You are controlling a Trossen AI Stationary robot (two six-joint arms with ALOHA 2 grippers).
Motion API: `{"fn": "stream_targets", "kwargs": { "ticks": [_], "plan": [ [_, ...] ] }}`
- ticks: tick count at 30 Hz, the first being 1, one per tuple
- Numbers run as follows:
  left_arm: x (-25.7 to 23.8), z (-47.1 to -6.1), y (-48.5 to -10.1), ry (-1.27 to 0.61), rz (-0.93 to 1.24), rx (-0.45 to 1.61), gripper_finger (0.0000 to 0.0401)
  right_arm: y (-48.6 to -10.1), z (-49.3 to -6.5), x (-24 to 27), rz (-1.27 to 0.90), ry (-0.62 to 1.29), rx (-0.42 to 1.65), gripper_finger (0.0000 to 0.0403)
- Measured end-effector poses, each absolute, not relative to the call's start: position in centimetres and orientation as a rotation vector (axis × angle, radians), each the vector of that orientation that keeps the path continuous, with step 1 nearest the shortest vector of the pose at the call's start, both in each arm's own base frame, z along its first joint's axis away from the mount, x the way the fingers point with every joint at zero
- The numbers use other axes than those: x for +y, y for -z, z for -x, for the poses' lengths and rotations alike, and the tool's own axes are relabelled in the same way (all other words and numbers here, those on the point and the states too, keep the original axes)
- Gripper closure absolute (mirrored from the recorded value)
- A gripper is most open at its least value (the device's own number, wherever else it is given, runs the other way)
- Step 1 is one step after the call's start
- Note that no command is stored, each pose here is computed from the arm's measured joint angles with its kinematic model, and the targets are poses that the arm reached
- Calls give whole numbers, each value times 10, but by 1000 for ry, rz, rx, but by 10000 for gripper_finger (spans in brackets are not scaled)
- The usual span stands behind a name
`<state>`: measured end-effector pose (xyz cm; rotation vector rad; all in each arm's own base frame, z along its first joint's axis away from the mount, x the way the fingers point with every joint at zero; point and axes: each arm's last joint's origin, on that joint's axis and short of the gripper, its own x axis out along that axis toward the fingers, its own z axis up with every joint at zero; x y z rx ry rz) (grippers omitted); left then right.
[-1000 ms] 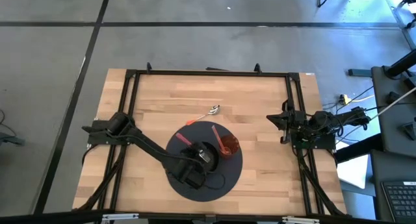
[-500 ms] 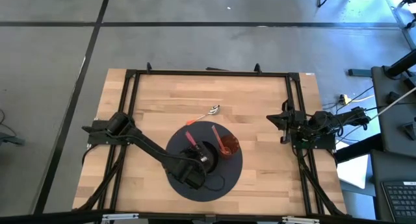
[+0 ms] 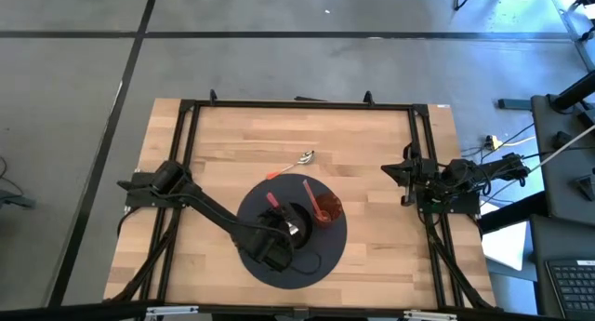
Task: Pick & Place Utensil
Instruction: Put the orange spoon into the black bowl
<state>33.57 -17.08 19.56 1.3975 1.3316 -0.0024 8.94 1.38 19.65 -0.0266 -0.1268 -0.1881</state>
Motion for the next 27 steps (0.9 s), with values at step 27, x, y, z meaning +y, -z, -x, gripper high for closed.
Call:
{"fn": "stream_targets", "kwargs": {
  "ticks": [27],
  "plan": [
    [-24,-194,-307,-68,-215,157,398,-196,-89,14,28,178,-125,389]
  ]
}}
